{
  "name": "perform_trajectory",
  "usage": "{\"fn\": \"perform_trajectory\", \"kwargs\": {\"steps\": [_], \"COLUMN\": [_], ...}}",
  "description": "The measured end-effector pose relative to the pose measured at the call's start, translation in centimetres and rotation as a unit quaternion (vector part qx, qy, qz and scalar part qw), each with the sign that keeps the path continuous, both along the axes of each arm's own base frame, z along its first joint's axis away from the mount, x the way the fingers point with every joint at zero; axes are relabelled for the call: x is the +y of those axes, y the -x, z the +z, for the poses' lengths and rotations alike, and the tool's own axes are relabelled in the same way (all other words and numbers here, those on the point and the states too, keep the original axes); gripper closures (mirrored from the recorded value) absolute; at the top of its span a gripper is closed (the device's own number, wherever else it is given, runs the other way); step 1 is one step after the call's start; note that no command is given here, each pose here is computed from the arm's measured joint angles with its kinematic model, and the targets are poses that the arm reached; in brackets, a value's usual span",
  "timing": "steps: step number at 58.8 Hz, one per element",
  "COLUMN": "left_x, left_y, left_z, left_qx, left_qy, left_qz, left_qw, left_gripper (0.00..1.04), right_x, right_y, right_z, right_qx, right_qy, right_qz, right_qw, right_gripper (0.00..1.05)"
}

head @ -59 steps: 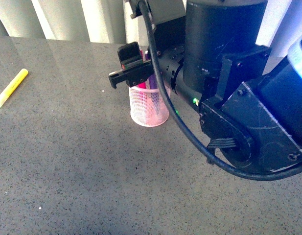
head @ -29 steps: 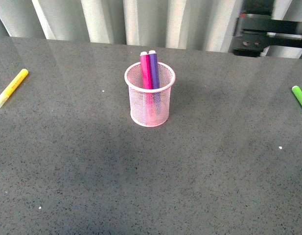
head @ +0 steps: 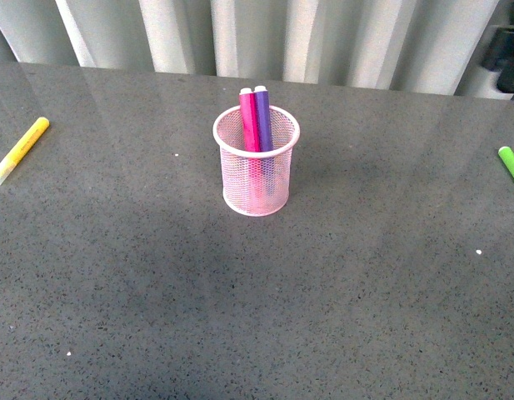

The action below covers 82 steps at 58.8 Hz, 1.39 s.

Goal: Insert purple and pink pens into pink cup

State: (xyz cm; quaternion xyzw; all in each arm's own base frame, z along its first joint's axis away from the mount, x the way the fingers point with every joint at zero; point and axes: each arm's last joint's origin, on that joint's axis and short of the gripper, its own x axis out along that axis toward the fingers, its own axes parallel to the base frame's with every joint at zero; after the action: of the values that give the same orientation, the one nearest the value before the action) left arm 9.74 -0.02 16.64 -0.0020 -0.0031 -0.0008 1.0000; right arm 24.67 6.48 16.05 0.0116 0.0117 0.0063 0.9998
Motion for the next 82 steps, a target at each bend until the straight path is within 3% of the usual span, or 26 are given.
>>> {"fn": "perform_trajectory", "kwargs": {"steps": [4, 17, 48, 82], "left_x": [0.0, 0.0, 0.0, 0.0], "left_y": [0.0, 0.0, 0.0, 0.0], "left_z": [0.0, 0.0, 0.0, 0.0], "left_qx": [0.0, 0.0, 0.0, 0.0], "left_qy": [0.0, 0.0, 0.0, 0.0], "left_qz": [0.0, 0.0, 0.0, 0.0], "left_qw": [1.0, 1.0, 1.0, 1.0], "left_gripper": [0.07, 0.07, 0.07, 0.07], "right_x": [-1.4, -3.4, -6.4, -6.4], "right_y": [1.6, 4.7, 9.6, 12.4], "right_z": [0.1, 0.0, 0.3, 1.4], "right_qx": [-0.005, -0.003, -0.006, -0.023], "right_qy": [0.006, 0.012, 0.012, 0.011], "right_qz": [-0.005, 0.0, -0.006, -0.006], "right_qw": [1.0, 1.0, 1.0, 1.0], "right_gripper": [0.64, 1.02, 1.01, 1.01]}}
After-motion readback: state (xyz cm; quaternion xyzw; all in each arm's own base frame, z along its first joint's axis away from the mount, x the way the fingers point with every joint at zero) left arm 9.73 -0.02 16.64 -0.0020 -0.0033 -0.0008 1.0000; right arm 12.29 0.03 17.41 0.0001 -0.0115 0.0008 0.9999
